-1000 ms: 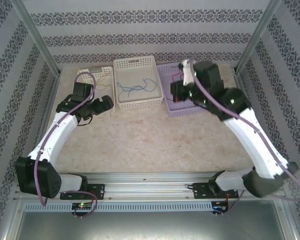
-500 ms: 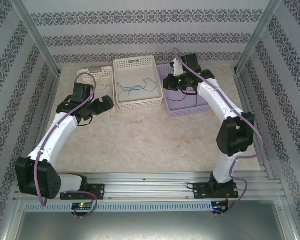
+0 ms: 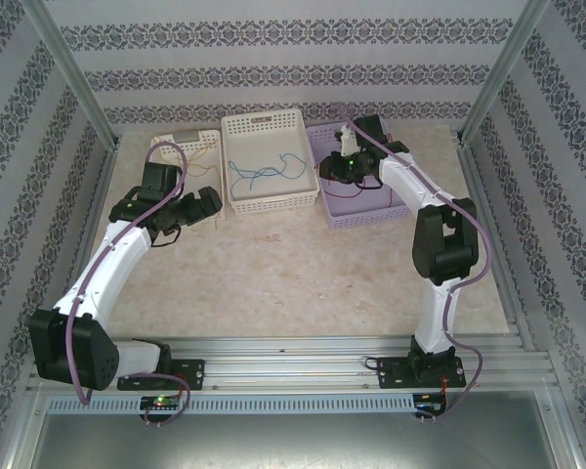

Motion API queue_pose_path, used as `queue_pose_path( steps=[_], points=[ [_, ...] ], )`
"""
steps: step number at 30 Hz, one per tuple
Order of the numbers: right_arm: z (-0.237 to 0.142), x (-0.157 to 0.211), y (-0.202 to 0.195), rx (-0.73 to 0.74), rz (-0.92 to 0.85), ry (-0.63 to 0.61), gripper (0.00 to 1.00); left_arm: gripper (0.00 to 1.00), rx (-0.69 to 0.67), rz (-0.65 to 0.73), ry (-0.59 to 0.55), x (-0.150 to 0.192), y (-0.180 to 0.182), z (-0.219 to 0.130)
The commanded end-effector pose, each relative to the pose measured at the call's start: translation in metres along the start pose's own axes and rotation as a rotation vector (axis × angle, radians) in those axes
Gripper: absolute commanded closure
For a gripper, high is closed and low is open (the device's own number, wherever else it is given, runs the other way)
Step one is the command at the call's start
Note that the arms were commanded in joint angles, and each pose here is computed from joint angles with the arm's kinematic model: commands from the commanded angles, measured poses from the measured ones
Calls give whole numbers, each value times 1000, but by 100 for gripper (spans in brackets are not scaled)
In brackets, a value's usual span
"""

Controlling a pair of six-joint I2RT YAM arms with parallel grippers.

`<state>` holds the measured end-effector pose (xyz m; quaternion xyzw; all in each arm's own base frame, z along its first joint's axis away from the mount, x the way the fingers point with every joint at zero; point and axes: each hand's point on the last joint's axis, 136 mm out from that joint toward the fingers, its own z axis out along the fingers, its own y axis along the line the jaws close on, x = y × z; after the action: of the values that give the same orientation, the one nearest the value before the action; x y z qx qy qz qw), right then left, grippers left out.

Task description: Untangle the cables

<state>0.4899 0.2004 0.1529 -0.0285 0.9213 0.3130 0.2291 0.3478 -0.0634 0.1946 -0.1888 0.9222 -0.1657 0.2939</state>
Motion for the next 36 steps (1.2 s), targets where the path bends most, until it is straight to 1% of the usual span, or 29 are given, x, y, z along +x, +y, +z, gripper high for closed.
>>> queue_pose_path(
  steps=[1,3,4,7,8,9,10,12,15,17,19,22,25,26,27,30,32,36],
  points=[
    [-24,-21,11,22,-42,-96,74,0,3,9,-40,-7,0,-7],
    [-40,-27,19,15,-50,-120,60,0,2,10,-38,-7,0,-6],
    [-51,-30,22,34,-53,-144,53,0,0,11,-37,-7,0,-6],
    [-91,-41,36,66,-87,-272,38,0,-2,13,-36,-7,1,-6],
    [-106,-44,42,74,-98,-313,33,0,-4,17,-34,-6,1,-6],
    [-119,-45,45,84,-109,-342,31,0,-6,18,-32,-7,1,-5],
    [-128,-46,45,111,-113,-362,30,0,-6,18,-29,-6,1,-5],
    [-146,-47,43,150,-122,-390,23,0,-11,25,-21,-5,1,-4],
    [-167,-45,34,203,-111,-434,19,0,-14,29,-14,-4,2,-4],
    [-174,-42,30,202,-105,-455,19,0,-16,30,-12,-4,2,-4],
    [-182,-35,29,210,-92,-458,19,0,-20,34,-12,-4,3,-4],
    [-203,-18,30,219,-102,-518,18,0,-24,38,-1,-1,4,-3],
    [-216,9,19,250,-106,-587,11,0,-30,35,-4,0,6,-2],
    [-225,16,16,262,-107,-625,5,0,-25,34,-6,0,5,-1],
    [-229,23,13,268,-113,-650,2,0,-21,32,-5,0,5,0],
    [-241,42,5,297,-119,-696,2,0,-21,30,5,0,4,4],
    [-240,57,-2,313,-109,-679,2,0,-25,34,10,1,5,6],
    [-220,94,-39,401,-50,-609,2,0,-32,42,0,5,6,6]
  ],
)
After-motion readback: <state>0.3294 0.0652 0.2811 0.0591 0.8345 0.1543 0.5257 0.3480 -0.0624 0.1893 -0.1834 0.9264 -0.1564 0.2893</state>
